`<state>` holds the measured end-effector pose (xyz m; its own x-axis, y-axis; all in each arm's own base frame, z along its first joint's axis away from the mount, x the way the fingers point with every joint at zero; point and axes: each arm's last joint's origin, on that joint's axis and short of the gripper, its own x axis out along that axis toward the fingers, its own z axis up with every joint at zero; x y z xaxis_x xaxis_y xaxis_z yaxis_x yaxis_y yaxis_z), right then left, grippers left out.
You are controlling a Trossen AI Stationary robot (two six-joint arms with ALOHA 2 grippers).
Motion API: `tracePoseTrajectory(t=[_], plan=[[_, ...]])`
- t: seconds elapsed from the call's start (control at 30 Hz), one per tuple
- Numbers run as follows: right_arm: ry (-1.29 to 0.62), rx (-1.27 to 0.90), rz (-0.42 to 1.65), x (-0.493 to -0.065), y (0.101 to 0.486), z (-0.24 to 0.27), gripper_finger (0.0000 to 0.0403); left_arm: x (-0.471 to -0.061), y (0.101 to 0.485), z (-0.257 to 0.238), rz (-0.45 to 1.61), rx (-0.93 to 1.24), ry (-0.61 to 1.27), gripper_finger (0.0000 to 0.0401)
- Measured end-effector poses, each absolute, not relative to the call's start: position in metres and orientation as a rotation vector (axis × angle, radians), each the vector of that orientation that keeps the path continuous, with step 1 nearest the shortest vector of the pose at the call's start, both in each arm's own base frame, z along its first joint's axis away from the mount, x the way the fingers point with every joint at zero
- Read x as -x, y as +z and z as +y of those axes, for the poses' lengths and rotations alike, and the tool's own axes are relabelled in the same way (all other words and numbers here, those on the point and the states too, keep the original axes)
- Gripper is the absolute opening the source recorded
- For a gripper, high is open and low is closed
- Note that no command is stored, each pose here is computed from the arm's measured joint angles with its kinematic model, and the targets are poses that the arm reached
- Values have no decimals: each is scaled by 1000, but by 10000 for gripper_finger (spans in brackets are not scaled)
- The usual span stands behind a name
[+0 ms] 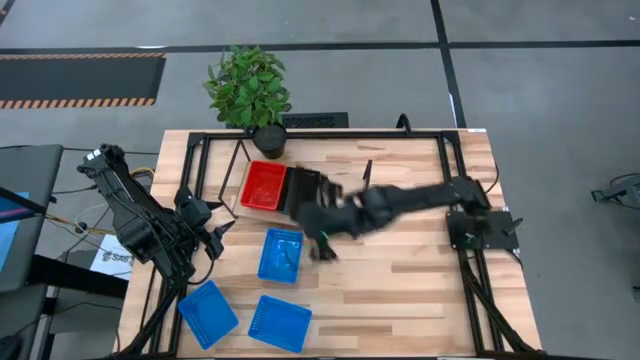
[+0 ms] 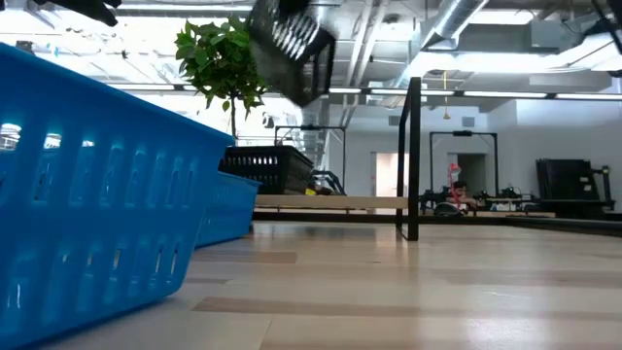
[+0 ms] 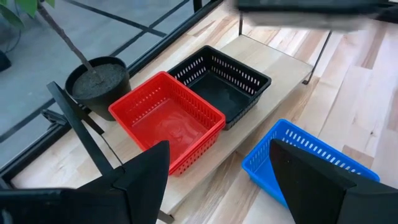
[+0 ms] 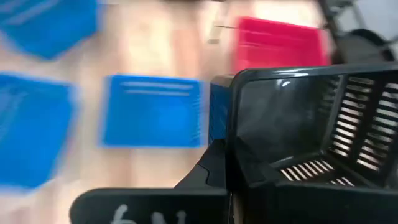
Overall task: Stack baskets on shelf by color
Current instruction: Stack the black basket on top of the stacked black basket on the shelf
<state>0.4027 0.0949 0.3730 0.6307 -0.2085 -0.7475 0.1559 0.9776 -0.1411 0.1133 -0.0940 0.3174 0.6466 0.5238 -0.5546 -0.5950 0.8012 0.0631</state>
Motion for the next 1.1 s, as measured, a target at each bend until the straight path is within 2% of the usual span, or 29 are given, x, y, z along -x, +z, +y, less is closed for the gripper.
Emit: tracePoseTrajectory(t=[0.17, 0.3, 0.53, 0.77, 1.1], plan=[[-306, 66, 857, -440, 347, 41, 7, -113, 317, -94, 586, 137, 640, 265], [-311, 73, 912, -456, 321, 23, 7, -113, 317, -94, 586, 138, 640, 265], [-315, 90, 1005, -470, 288, 20, 8, -113, 317, -94, 585, 139, 640, 265], [-314, 97, 1039, -471, 280, 20, 17, -114, 318, -94, 575, 139, 643, 265], [-318, 97, 1044, -476, 271, 20, 56, -114, 318, -94, 574, 143, 644, 265]])
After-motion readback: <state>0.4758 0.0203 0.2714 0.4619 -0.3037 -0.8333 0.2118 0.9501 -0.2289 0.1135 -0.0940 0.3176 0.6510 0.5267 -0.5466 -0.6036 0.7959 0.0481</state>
